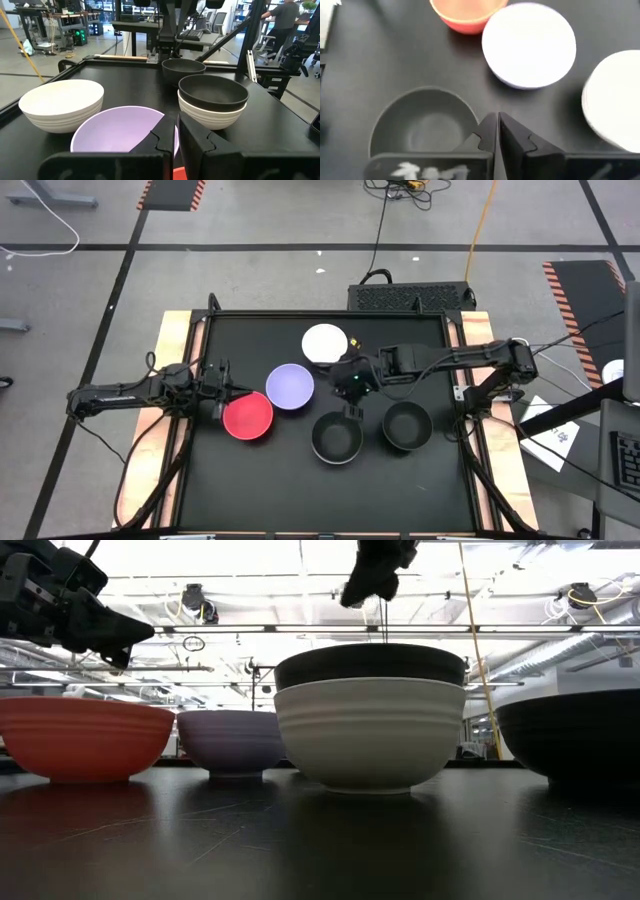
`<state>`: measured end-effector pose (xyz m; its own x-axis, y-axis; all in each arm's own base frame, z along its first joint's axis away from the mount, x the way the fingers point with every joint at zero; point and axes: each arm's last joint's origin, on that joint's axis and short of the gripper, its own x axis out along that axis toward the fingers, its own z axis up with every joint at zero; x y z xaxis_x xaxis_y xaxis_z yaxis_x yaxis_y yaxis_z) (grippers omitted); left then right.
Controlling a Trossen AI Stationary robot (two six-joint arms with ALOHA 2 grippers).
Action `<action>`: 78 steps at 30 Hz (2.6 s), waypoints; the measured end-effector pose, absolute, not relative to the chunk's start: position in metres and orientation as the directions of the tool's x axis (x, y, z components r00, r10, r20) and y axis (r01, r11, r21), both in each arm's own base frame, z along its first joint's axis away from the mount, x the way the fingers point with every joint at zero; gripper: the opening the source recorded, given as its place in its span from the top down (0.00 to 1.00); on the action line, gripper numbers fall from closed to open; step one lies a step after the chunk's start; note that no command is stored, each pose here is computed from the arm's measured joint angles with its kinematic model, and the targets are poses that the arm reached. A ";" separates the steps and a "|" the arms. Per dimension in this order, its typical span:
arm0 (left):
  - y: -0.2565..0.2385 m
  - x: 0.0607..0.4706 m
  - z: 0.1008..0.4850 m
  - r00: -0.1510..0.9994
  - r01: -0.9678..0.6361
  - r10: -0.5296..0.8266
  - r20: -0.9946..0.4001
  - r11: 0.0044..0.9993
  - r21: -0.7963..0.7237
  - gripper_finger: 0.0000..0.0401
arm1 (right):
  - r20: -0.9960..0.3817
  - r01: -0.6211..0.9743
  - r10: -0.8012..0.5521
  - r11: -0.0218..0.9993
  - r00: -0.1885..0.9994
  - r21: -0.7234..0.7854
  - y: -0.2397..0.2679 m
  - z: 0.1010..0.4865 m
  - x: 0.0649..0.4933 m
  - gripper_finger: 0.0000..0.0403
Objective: Nest bowls inside each other
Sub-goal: Stack the orange bowl on the top black bowl
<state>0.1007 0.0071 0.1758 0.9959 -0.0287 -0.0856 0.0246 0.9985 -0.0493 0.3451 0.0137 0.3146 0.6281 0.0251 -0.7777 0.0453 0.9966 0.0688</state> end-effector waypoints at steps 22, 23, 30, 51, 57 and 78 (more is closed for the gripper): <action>0.007 0.101 0.176 0.996 0.024 -0.029 -0.085 0.998 -0.055 0.94 | -0.486 0.059 -0.036 0.998 0.873 0.033 0.010 0.335 0.241 1.00; 0.007 0.101 0.176 0.996 0.024 -0.029 -0.086 0.998 -0.055 0.94 | -0.471 0.059 -0.035 0.998 0.882 0.035 0.010 0.333 0.231 1.00; 0.007 0.101 0.176 0.996 0.017 -0.022 -0.085 0.998 -0.054 0.94 | -0.395 0.091 -0.085 0.996 0.915 -0.003 0.006 0.316 0.179 1.00; 0.007 0.101 0.176 0.996 0.017 -0.021 -0.084 0.998 -0.058 0.94 | -0.206 0.044 -0.044 0.999 0.978 -0.006 0.004 0.232 0.123 1.00; 0.007 0.101 0.176 0.996 0.016 -0.021 -0.083 0.998 -0.057 0.94 | -0.186 0.023 -0.021 1.000 0.982 0.009 0.004 0.213 0.119 1.00; 0.017 0.102 0.183 0.957 -0.291 0.290 -0.020 0.955 -0.053 0.94 | -0.111 -0.004 0.008 0.999 0.994 0.034 0.005 0.174 0.120 1.00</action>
